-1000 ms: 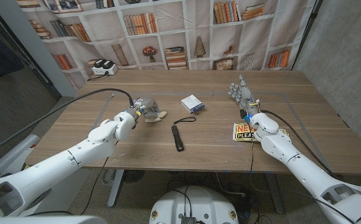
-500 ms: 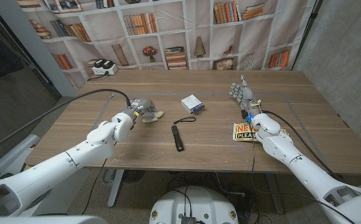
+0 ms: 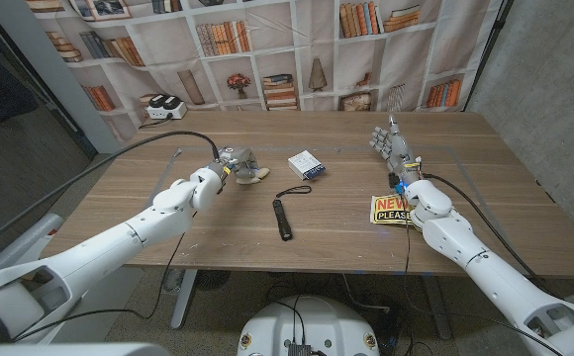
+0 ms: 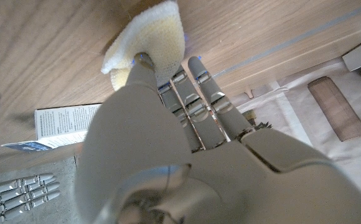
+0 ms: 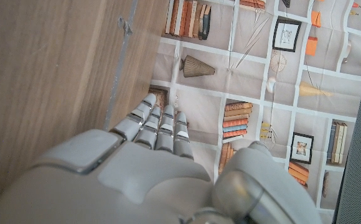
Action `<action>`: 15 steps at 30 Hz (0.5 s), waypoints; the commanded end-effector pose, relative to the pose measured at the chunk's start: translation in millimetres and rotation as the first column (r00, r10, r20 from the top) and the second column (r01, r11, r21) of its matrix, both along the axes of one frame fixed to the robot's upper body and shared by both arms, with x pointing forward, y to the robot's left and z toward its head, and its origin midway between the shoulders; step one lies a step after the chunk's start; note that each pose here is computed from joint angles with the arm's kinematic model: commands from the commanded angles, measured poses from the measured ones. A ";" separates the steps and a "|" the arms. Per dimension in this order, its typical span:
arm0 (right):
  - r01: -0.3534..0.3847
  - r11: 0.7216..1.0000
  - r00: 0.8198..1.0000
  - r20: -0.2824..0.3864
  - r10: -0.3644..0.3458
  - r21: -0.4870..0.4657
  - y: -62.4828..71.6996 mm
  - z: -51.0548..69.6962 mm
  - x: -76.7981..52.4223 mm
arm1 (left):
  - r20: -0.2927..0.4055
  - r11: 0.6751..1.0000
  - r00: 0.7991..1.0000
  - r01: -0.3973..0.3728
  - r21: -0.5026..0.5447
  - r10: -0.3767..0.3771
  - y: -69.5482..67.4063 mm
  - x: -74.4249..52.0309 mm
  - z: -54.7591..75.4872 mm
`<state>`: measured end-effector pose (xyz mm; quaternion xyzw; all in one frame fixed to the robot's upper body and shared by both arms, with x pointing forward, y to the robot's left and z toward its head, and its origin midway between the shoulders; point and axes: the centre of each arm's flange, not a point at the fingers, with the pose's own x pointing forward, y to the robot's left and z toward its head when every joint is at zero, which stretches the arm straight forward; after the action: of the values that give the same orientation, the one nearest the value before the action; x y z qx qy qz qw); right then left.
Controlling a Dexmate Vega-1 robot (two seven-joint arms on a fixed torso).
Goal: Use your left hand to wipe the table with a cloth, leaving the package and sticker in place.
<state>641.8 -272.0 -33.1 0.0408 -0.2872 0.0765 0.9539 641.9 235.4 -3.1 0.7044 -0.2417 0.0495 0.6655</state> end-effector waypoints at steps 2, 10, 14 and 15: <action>-0.001 1.000 1.000 0.010 0.001 0.009 -2.4 1.9 -5.1 | -0.014 0.996 0.998 0.066 0.061 -0.065 -25.3 11.0 10.8; -0.012 1.000 1.000 0.014 0.012 0.010 0.3 3.5 -1.2 | -0.028 0.995 0.996 0.081 0.065 -0.079 -29.7 -1.7 1.0; -0.018 1.000 1.000 0.010 0.018 0.011 0.8 3.1 0.7 | -0.038 0.997 0.998 0.051 0.063 -0.048 -20.8 -7.9 -3.2; -0.019 1.000 1.000 0.010 0.019 0.011 0.9 2.9 1.1 | -0.041 0.997 0.998 0.042 0.062 -0.039 -18.6 -9.6 -4.2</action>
<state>639.1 -273.0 -30.9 0.0449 -0.2927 0.0784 0.9519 644.5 211.1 1.3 0.7138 -0.2603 0.0156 0.6500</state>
